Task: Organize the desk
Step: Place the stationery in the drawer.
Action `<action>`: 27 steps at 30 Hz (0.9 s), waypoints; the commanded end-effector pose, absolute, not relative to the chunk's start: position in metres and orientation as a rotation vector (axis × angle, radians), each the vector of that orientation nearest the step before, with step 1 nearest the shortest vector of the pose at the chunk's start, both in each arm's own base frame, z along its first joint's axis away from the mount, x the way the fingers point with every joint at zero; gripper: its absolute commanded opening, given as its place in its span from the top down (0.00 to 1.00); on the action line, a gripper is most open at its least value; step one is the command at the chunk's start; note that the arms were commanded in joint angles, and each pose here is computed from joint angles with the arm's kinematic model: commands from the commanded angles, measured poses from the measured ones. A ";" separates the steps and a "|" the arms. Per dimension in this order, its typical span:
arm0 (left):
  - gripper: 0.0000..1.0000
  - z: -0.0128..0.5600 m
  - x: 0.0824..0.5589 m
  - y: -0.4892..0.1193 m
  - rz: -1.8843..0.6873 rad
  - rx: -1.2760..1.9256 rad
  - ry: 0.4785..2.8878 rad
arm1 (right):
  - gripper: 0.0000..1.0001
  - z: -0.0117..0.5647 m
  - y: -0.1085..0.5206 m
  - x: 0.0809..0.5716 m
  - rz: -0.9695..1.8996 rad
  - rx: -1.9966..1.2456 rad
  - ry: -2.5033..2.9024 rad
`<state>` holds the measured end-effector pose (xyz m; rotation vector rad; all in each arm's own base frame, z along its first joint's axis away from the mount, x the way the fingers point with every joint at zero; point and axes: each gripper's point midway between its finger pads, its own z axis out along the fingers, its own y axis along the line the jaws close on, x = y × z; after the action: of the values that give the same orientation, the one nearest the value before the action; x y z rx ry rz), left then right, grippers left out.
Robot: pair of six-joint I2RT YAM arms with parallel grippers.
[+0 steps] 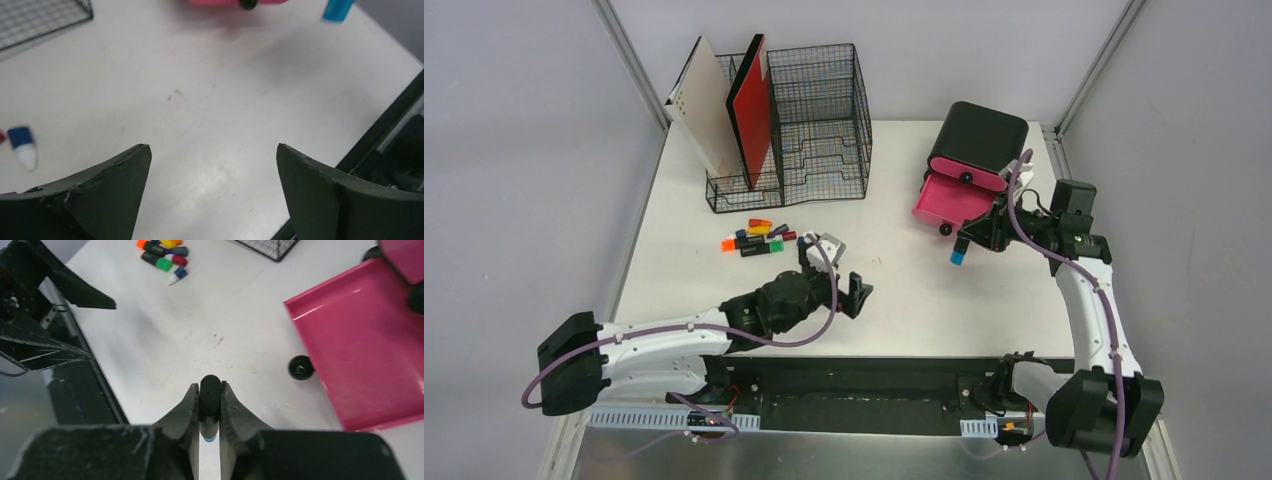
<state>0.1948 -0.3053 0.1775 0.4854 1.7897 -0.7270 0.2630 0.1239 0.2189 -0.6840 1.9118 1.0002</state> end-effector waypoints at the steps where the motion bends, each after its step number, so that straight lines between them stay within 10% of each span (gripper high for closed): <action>1: 0.01 0.128 0.193 -0.248 -0.524 0.416 1.905 | 1.00 0.243 0.096 0.284 0.648 -0.748 1.824; 19: 0.01 0.099 0.203 -0.220 -0.391 0.265 1.951 | 0.94 0.249 0.075 0.388 -0.015 -0.920 1.931; 27: 0.01 0.098 0.203 -0.220 -0.387 0.258 1.952 | 0.58 0.220 0.079 0.408 -0.106 -0.968 2.034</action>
<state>0.1970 -0.2125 0.0798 0.3191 1.9894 -0.3509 0.3967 0.0849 0.2065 -0.9701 2.0410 0.0098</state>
